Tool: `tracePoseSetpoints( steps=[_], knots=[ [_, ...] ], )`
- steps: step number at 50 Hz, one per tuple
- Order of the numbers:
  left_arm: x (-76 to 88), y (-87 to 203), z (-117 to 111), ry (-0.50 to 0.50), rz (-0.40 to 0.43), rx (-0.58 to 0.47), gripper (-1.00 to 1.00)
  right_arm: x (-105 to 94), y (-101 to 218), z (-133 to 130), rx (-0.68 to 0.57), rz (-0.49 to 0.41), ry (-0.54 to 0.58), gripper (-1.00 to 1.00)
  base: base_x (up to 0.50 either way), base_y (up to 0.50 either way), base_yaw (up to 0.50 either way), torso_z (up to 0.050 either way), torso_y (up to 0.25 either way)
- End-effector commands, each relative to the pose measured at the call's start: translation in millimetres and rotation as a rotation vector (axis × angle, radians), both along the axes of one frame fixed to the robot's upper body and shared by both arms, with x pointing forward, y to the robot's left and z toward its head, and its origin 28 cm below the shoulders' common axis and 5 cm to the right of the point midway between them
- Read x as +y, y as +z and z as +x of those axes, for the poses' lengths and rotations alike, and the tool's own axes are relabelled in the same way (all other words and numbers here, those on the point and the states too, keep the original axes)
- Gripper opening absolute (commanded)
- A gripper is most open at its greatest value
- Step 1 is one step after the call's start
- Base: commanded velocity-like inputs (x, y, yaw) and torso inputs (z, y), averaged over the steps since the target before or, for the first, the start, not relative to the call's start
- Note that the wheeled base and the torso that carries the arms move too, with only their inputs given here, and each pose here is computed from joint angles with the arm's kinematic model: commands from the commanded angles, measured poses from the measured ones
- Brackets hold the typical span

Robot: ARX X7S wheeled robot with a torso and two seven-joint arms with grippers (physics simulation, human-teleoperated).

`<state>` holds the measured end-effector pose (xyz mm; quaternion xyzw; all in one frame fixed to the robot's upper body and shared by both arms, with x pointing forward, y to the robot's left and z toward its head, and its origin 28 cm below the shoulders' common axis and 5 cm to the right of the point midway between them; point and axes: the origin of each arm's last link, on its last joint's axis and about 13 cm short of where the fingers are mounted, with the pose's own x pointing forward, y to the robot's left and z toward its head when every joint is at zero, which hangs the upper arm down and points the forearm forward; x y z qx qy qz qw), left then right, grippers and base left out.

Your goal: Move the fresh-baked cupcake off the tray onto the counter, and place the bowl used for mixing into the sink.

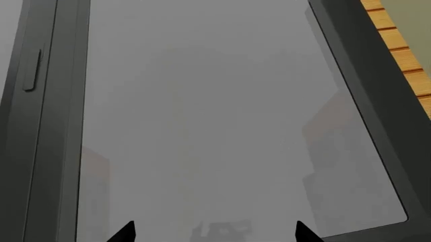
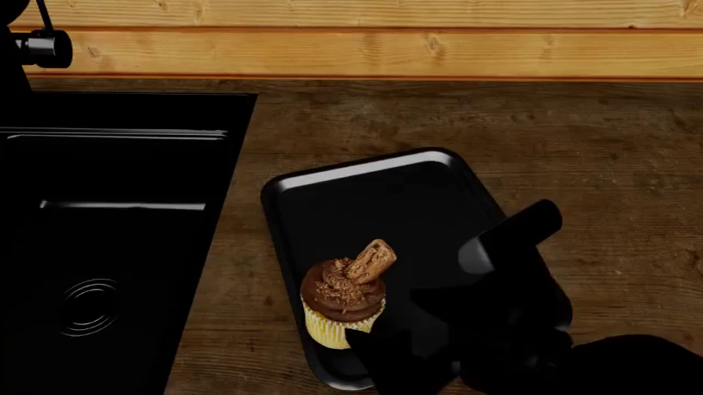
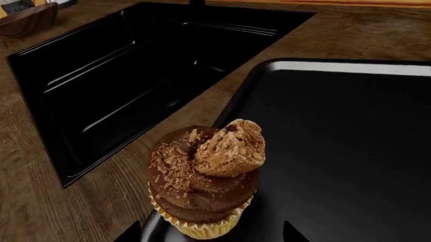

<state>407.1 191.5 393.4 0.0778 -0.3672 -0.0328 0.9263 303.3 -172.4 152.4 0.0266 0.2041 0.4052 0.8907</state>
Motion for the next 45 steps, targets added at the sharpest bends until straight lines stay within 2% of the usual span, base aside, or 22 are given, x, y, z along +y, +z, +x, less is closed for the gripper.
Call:
tracePoseSetpoints(
  steps=[1,39,45],
  knots=[
    [-0.2,0,0,0.000,0.002,-0.001,1.00,1.7,-6,10,0.023,-0.003,0.011,1.00,0.00,0.00,0.00,0.000,0.000],
    [0.4,1,-1,-0.001,-0.003,-0.004,1.00,8.5,-10,32,0.075,-0.010,0.076,1.00,0.00,0.00,0.00,0.000,0.000],
    [0.6,0,-1,-0.002,-0.003,-0.004,1.00,8.1,-5,33,0.053,-0.011,0.054,1.00,0.00,0.00,0.00,0.000,0.000]
  ],
)
